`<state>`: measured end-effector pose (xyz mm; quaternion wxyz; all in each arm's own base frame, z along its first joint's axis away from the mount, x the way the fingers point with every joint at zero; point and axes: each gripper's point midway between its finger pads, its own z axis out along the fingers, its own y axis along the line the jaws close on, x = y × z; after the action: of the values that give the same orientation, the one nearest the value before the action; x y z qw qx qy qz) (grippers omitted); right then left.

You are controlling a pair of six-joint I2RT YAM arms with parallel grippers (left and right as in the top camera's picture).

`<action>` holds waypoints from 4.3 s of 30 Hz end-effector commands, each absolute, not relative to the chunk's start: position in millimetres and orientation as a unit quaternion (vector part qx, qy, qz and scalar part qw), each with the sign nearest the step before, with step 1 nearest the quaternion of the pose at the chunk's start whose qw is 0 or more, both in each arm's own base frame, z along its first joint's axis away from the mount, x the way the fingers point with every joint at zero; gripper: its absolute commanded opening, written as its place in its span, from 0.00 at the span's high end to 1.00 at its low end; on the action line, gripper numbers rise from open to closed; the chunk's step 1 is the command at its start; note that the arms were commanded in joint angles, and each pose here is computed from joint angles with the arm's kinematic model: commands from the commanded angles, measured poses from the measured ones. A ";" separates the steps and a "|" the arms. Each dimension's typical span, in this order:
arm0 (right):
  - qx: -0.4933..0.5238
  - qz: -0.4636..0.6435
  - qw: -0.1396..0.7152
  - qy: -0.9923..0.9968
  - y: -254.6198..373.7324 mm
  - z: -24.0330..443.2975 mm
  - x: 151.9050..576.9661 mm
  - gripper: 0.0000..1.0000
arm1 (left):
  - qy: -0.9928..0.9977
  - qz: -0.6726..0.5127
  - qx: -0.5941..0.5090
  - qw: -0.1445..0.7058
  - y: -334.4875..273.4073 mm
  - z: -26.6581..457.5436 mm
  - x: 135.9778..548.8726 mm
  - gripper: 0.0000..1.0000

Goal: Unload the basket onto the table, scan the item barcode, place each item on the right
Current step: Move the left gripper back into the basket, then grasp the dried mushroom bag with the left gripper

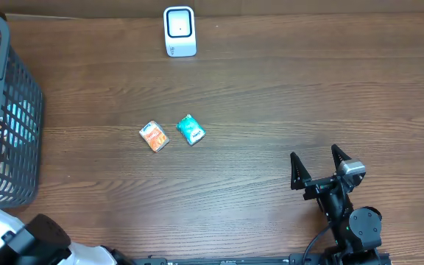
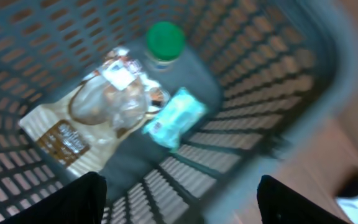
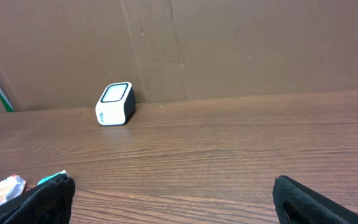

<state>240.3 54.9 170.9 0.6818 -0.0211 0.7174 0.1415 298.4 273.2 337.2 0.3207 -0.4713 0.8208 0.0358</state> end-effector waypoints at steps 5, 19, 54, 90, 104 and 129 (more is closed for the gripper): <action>-0.015 0.139 0.684 0.716 52.7 169.1 241.0 0.00 | 0.829 0.130 -0.506 0.199 319.7 240.4 267.8 0.20; -0.015 0.139 0.684 0.716 52.7 169.1 241.0 0.00 | 0.897 0.159 -0.402 0.095 358.4 121.1 274.2 0.00; -0.015 0.139 0.684 0.716 52.7 169.1 241.0 0.00 | 0.943 0.126 -0.309 0.008 370.9 6.9 278.1 0.49; -0.015 0.139 0.684 0.716 52.7 169.1 241.0 0.00 | 0.833 0.091 -0.340 0.428 311.9 323.4 333.0 0.96; -0.015 0.139 0.684 0.716 52.7 169.1 241.0 0.00 | 0.801 -0.145 -0.180 0.552 98.7 442.4 351.0 0.96; -0.015 0.139 0.684 0.716 52.7 169.1 241.0 0.00 | 0.975 -0.152 -0.091 0.131 -257.5 142.0 392.4 0.96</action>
<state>240.3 54.9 171.0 0.6819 -0.0209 0.7173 0.1417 392.4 -243.1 169.9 0.1707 0.0201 0.9738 -0.1486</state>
